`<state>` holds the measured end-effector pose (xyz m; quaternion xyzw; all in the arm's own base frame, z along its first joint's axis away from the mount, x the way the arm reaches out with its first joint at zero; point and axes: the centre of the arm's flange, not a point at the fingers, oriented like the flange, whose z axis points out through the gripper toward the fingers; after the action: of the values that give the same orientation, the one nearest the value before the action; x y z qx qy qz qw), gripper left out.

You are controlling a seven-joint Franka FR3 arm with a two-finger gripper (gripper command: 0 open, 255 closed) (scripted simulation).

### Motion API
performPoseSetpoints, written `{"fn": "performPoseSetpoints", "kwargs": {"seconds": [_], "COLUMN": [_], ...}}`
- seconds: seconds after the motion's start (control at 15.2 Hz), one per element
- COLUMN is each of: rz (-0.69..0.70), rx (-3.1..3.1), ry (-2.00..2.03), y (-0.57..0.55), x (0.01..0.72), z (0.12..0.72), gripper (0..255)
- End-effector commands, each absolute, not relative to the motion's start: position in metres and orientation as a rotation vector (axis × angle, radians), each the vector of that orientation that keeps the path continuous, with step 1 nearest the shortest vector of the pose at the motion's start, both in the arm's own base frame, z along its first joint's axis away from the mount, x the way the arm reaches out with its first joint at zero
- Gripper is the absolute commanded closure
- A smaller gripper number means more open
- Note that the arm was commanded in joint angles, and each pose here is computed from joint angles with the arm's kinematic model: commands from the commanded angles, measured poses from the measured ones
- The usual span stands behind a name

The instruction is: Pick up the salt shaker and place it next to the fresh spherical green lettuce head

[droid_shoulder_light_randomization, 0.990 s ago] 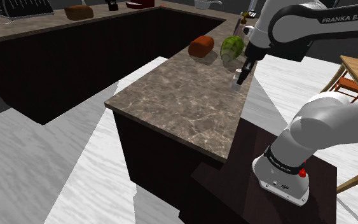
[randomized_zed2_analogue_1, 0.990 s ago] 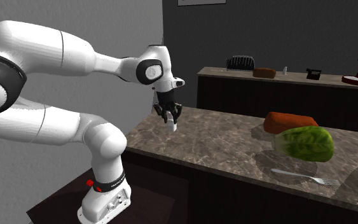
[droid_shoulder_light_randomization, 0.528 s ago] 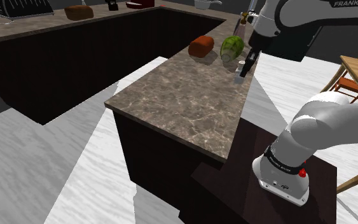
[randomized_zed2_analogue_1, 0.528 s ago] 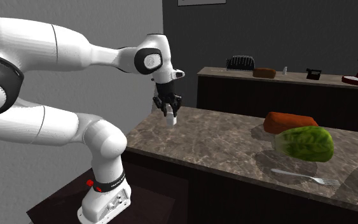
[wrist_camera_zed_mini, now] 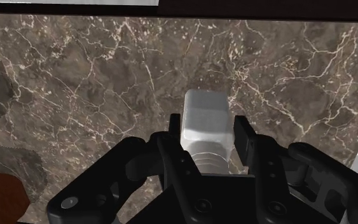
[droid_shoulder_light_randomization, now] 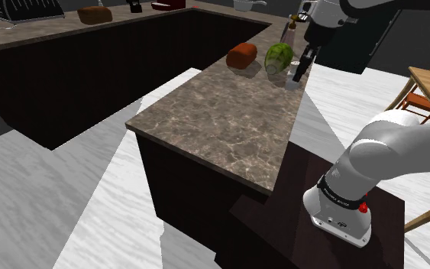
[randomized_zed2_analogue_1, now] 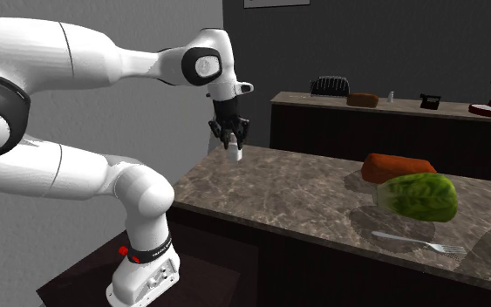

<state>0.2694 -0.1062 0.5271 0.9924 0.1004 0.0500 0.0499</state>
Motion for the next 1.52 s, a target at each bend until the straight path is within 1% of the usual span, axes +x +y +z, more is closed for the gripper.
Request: {"fn": "performPoseSetpoints", "kwargs": {"seconds": [0.0,0.53,1.45], "rz": [0.152,0.152,0.152], "rx": [3.023,3.023,3.023], "ry": [0.306,0.306,0.306], "y": [-0.106,-0.106,-0.271], "x": [0.27,0.27,0.354], "z": [0.538,0.576,0.576], "gripper": [255,255,255]}}
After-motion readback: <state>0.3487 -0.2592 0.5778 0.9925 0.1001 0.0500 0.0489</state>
